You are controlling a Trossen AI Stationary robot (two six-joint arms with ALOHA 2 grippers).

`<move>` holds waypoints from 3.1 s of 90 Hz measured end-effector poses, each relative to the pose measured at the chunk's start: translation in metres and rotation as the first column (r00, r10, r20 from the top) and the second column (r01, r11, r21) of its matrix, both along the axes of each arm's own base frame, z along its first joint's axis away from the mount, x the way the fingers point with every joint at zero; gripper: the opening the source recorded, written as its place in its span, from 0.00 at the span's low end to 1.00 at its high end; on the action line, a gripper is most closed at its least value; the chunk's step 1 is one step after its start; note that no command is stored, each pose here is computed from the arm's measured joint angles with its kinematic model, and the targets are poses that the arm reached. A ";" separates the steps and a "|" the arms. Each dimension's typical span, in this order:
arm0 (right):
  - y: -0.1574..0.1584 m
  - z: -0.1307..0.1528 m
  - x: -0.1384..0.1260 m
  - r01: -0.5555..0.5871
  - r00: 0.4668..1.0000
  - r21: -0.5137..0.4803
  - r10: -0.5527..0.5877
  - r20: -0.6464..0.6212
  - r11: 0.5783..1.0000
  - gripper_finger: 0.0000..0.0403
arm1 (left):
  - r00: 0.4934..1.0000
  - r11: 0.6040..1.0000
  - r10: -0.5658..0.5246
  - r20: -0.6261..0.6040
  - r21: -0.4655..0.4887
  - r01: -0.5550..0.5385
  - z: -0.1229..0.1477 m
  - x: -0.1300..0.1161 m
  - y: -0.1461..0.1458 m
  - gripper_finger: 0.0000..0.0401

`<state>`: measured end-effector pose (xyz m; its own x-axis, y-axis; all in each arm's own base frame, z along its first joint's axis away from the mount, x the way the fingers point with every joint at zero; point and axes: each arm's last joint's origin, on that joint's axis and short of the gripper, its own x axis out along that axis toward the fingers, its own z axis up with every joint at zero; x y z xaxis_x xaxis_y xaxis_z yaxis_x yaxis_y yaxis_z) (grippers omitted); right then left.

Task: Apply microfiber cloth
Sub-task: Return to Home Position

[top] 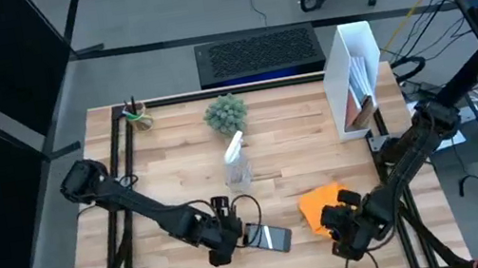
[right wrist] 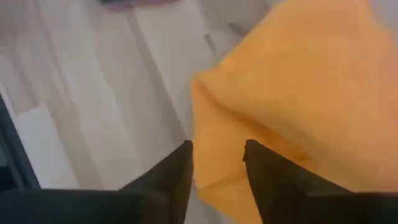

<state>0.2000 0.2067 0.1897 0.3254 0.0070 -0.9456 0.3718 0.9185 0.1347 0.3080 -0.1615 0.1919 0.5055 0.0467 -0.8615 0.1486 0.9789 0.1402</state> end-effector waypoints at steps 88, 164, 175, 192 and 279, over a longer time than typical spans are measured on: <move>-0.189 0.033 0.021 -0.208 0.750 -0.166 0.266 0.605 0.964 0.05 | 0.806 0.954 0.201 0.557 -0.299 -0.031 0.024 -0.121 0.114 0.00; -0.204 0.001 -0.085 -0.024 0.377 -0.160 0.157 0.913 0.987 0.02 | 0.676 0.940 0.317 0.665 -0.317 -0.129 0.023 -0.147 0.140 0.00; -0.204 0.008 -0.095 -0.007 0.308 -0.200 0.193 0.932 0.980 0.02 | 0.667 0.939 0.315 0.675 -0.326 -0.114 0.025 -0.149 0.140 0.00; -0.204 0.007 -0.108 0.002 0.250 -0.228 0.221 0.943 0.974 0.02 | 0.614 0.936 0.282 0.737 -0.351 -0.009 0.018 -0.149 0.138 0.00; -0.190 -0.020 -0.104 -0.149 0.253 -0.286 0.316 0.914 0.947 0.02 | 0.532 0.917 0.264 0.805 -0.381 0.121 -0.024 -0.200 0.146 0.00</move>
<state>0.0959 0.0163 0.1693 0.9852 0.1697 0.0242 -0.1714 0.9783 0.1163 0.1084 -0.0155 0.1678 0.9966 -0.0818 -0.0035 0.0796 0.9786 -0.1896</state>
